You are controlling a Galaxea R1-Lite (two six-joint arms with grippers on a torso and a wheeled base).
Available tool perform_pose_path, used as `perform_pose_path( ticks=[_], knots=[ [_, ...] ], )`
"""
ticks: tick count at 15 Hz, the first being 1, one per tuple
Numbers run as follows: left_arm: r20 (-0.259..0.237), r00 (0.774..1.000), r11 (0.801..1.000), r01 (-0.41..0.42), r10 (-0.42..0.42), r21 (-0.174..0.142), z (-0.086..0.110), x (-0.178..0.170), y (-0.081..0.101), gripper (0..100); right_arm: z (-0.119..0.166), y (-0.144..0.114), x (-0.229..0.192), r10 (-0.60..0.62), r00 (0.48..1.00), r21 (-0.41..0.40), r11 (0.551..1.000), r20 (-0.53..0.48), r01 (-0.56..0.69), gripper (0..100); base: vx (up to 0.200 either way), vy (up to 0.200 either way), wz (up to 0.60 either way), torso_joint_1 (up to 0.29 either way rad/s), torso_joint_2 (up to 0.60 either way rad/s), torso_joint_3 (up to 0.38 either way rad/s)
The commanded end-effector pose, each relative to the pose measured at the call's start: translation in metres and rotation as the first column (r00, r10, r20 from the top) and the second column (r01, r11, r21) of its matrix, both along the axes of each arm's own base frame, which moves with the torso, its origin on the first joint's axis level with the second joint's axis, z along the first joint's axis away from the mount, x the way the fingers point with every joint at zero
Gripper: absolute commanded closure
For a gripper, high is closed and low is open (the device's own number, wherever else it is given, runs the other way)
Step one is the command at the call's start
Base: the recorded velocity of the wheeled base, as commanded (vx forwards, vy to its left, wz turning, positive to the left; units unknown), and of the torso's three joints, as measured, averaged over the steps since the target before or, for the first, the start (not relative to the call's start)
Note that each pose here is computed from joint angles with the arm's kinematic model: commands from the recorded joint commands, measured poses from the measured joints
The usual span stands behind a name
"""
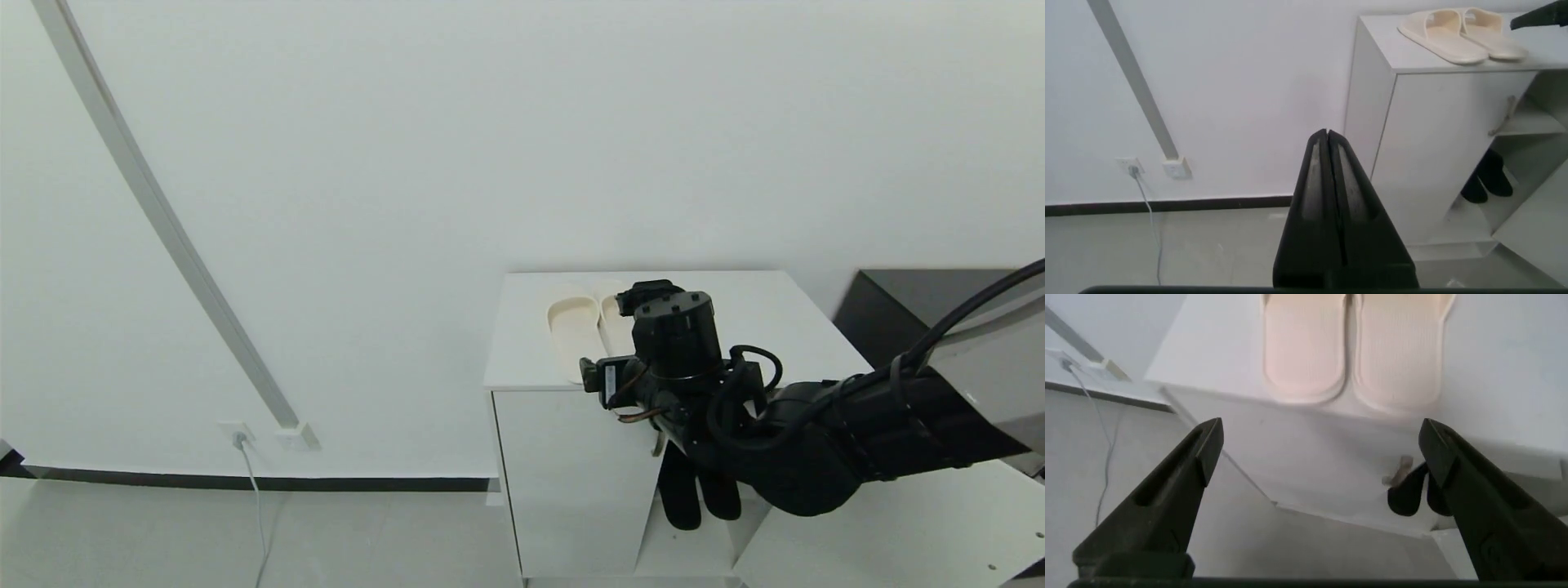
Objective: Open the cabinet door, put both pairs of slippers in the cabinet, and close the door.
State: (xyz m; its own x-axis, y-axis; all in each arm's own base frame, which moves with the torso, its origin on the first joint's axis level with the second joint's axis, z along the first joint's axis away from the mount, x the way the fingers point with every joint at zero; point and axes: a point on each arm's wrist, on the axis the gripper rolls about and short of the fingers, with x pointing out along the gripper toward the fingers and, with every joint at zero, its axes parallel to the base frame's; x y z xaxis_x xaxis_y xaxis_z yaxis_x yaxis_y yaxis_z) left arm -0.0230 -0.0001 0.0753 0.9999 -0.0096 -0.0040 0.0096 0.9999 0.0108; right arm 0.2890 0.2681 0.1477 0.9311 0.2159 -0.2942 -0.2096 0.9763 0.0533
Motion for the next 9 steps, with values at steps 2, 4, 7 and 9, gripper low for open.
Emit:
perform_pose_path(
  ticks=[2, 4, 7, 9],
  knots=[
    [-0.001, 1.000, 1.000, 0.000, 0.000, 0.000, 0.000, 0.000, 0.000, 100, -0.007, 0.002, 0.000, 0.004, 1.000, -0.012, 1.000, -0.014, -0.004, 0, 0.200, 0.000, 0.00, 0.005, 0.00, 0.002],
    [-0.001, 1.000, 1.000, 0.000, 0.000, 0.000, 0.000, 0.000, 0.000, 100, -0.016, 0.004, 0.001, 0.001, 1.000, -0.022, 1.000, -0.030, -0.001, 0, 0.100, 0.000, 0.00, -0.004, 0.00, 0.001],
    [-0.001, 1.000, 1.000, 0.000, 0.000, 0.000, 0.000, 0.000, 0.000, 100, -0.035, 0.008, 0.011, -0.001, 1.000, -0.029, 1.000, -0.015, 0.001, 0, 0.000, 0.000, 0.00, 0.000, 0.00, 0.000],
    [-0.001, 1.000, 1.000, 0.000, 0.000, 0.000, 0.000, 0.000, 0.000, 100, -0.043, 0.008, 0.019, -0.005, 1.000, -0.037, 0.999, -0.006, 0.005, 0, 0.000, 0.000, 0.00, 0.000, 0.00, 0.000]
  ],
)
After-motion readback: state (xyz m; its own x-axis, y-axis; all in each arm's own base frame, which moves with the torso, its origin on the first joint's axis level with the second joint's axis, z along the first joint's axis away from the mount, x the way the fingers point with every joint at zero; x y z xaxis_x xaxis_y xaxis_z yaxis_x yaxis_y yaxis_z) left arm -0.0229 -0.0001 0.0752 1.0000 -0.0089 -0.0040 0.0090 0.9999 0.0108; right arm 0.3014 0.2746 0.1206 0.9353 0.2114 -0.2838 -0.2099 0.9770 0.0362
